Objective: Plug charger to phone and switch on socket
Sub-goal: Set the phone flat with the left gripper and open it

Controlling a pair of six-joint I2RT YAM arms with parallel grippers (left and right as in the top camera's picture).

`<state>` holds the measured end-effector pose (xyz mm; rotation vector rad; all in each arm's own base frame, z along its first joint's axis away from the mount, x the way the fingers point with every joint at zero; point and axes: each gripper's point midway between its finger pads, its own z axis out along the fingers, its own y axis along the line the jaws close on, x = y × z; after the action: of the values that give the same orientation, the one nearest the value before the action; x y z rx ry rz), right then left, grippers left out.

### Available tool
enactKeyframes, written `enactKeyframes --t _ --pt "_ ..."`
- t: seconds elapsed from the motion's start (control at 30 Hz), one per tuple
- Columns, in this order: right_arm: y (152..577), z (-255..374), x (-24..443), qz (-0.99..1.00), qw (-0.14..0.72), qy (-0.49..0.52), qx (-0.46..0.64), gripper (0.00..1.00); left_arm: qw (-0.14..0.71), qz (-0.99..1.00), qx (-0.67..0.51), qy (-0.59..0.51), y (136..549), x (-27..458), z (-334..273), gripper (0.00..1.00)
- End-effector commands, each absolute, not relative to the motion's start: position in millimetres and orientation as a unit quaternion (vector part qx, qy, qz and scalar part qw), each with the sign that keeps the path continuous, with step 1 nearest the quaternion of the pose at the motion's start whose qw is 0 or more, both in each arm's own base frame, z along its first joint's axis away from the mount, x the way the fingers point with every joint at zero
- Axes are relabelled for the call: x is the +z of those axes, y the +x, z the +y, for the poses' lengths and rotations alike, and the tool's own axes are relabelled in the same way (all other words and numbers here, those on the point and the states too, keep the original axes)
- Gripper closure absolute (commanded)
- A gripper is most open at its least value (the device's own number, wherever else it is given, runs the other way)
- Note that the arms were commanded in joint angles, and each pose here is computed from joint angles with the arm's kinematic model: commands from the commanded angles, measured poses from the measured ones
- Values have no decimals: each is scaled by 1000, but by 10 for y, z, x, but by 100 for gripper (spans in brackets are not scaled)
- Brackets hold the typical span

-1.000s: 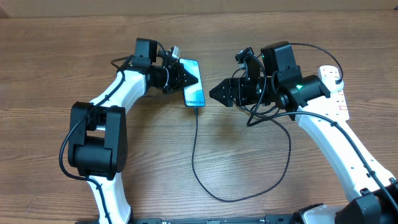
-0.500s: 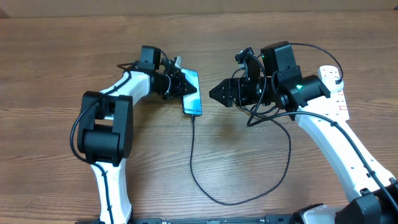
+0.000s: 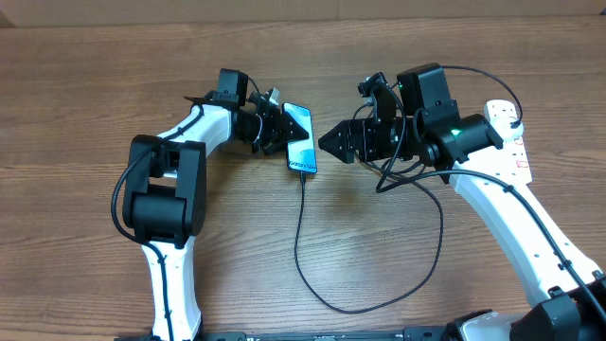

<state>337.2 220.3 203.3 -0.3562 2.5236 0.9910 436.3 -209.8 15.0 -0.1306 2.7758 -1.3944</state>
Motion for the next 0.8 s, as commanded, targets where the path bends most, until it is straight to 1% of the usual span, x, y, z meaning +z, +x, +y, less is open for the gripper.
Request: enactKeyframes --t 0.0,0.03,0.1,0.33,0.37,0.47,0.5,0.57,0.67,0.7,0.77 --pt "3362 2193 2114 901 213 -132 355 19 8 924 -377 -71 4314 -193 -1908 44" --pt "3361 2193 2113 901 213 -132 355 19 8 925 -372 -73 4312 -205 -1892 41" --pt "3360 2192 2113 901 212 -132 355 19 6 930 -360 -78 4300 -239 -1852 39" --pt "3376 2173 2100 903 215 -130 348 19 -3 936 -340 -85 4255 -291 -1797 39" --pt "3386 2153 2084 906 216 -127 341 19 -3 937 -340 -85 4255 -293 -1796 41" --pt "3400 2107 2046 912 217 -121 326 19 -4 940 -329 -92 4249 -318 -1764 51" --pt "3394 2106 2042 913 215 -120 326 19 -5 940 -329 -92 4245 -318 -1766 51" --pt "3391 2104 2039 913 214 -120 326 19 -5 940 -329 -92 4244 -318 -1765 59" --pt "3389 2104 2038 913 214 -120 326 19 -6 940 -327 -96 4246 -322 -1758 75" --pt "3387 2103 2037 913 214 -120 326 19 -6 940 -327 -96 4244 -324 -1758 78" --pt "3386 2103 2035 913 213 -120 326 19 -6 940 -327 -98 4245 -324 -1756 77"
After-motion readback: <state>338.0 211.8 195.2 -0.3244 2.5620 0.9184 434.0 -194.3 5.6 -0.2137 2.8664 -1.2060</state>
